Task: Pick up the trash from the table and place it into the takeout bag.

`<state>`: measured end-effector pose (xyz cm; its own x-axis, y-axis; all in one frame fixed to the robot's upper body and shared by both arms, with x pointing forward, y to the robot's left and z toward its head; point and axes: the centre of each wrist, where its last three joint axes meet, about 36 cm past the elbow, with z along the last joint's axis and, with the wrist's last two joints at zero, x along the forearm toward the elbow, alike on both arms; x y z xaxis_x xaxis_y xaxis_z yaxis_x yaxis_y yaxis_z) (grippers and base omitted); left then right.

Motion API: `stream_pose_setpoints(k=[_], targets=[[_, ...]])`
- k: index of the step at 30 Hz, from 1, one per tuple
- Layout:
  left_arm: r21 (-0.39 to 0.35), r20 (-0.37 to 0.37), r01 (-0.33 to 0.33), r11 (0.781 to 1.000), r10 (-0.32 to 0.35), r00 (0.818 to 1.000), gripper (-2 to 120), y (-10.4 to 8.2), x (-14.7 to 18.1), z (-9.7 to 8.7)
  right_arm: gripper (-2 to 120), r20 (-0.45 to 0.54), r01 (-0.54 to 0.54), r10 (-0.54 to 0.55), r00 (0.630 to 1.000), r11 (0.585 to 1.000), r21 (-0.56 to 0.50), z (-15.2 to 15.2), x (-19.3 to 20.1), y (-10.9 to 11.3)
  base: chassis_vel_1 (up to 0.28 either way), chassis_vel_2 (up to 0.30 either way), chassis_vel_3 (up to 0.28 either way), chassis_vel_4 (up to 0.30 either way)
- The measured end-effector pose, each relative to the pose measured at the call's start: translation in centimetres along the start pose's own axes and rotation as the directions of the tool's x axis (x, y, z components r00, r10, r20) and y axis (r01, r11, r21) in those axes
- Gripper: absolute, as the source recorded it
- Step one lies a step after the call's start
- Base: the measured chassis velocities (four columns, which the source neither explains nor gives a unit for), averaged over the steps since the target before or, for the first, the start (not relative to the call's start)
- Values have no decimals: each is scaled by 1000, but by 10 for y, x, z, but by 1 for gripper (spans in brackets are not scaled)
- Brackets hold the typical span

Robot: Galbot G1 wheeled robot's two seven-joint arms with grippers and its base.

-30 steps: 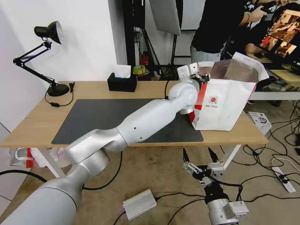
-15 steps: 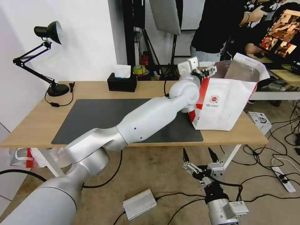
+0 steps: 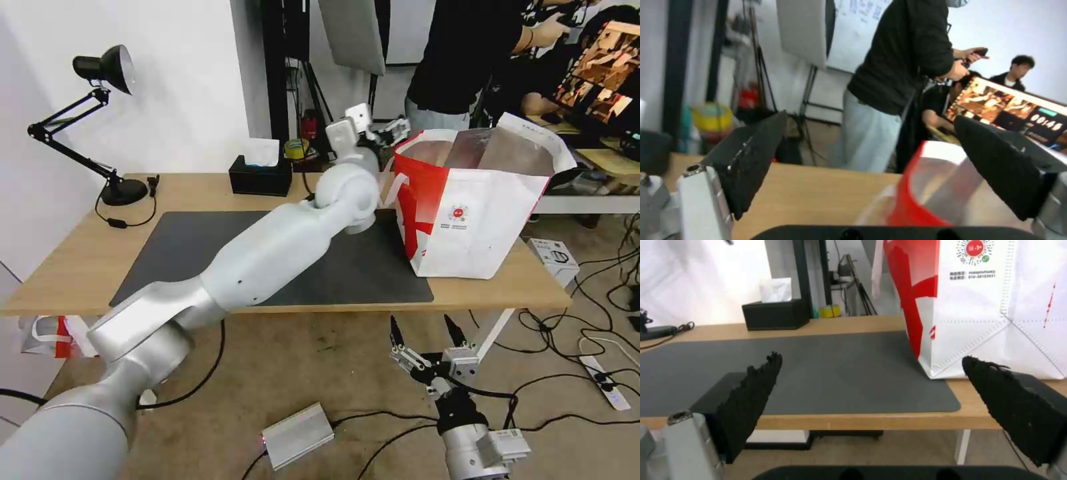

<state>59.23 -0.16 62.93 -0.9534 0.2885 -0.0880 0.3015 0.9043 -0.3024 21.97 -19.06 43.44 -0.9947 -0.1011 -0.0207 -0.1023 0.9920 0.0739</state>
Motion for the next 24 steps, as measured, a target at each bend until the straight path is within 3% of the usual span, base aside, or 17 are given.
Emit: stream_pose_setpoints(k=[8,15,21,24], targets=[[-32,29,-11,999,12,1000,100,15,25,10,100,0,0,0,1000,1000,0,0,0,0,0,0,0,0],[-166,97,4,986,13,995,100,43,55,27,100,0,0,0,1000,1000,0,0,0,0,0,0,0,0],[-172,116,6,985,14,993,100,56,83,28,100,0,0,0,1000,1000,0,0,0,0,0,0,0,0],[-160,130,19,987,2,992,100,71,109,22,100,0,0,0,1000,1000,0,0,0,0,0,0,0,0]])
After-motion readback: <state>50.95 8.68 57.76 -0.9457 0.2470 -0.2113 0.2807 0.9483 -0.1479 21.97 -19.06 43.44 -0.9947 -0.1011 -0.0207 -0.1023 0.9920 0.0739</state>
